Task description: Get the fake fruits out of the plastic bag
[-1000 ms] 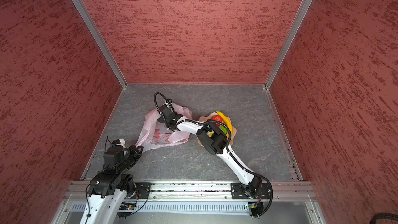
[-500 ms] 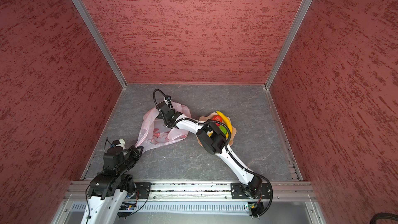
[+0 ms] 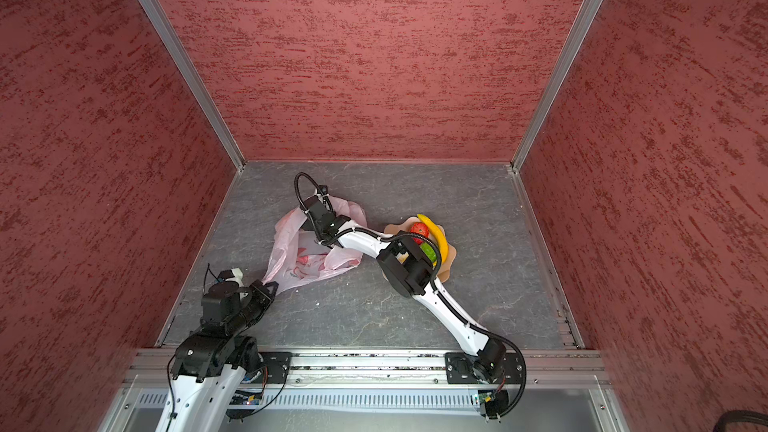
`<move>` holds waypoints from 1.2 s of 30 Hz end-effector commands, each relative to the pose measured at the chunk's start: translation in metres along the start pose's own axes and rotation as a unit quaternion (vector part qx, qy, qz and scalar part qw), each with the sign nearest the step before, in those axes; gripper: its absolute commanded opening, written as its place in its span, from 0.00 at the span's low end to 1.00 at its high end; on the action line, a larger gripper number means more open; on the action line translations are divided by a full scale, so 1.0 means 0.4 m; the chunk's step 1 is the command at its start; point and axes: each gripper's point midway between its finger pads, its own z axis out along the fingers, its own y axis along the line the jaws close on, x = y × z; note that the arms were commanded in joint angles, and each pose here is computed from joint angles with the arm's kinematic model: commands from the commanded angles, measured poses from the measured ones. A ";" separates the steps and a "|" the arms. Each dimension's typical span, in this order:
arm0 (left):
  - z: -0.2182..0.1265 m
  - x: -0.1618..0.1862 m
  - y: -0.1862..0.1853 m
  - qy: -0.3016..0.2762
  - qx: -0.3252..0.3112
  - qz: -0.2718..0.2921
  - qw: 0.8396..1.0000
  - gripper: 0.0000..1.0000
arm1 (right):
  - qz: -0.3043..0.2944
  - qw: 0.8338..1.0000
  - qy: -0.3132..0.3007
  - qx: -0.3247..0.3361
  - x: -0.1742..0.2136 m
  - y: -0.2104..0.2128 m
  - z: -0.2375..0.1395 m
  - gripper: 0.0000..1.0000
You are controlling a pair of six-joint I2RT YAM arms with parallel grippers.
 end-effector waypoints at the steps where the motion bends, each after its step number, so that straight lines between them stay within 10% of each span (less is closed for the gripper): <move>1: 0.001 -0.001 -0.011 -0.001 0.010 0.002 1.000 0.00 | 0.004 1.000 0.002 0.011 -0.007 -0.020 0.014 0.68; 23: -0.016 -0.026 -0.032 -0.021 0.015 0.011 1.000 0.00 | 0.003 1.000 0.014 0.018 0.004 -0.036 0.021 0.36; 36: -0.055 -0.039 -0.109 -0.009 0.053 0.010 0.999 0.00 | -0.002 0.999 0.021 0.030 0.011 -0.048 0.017 0.73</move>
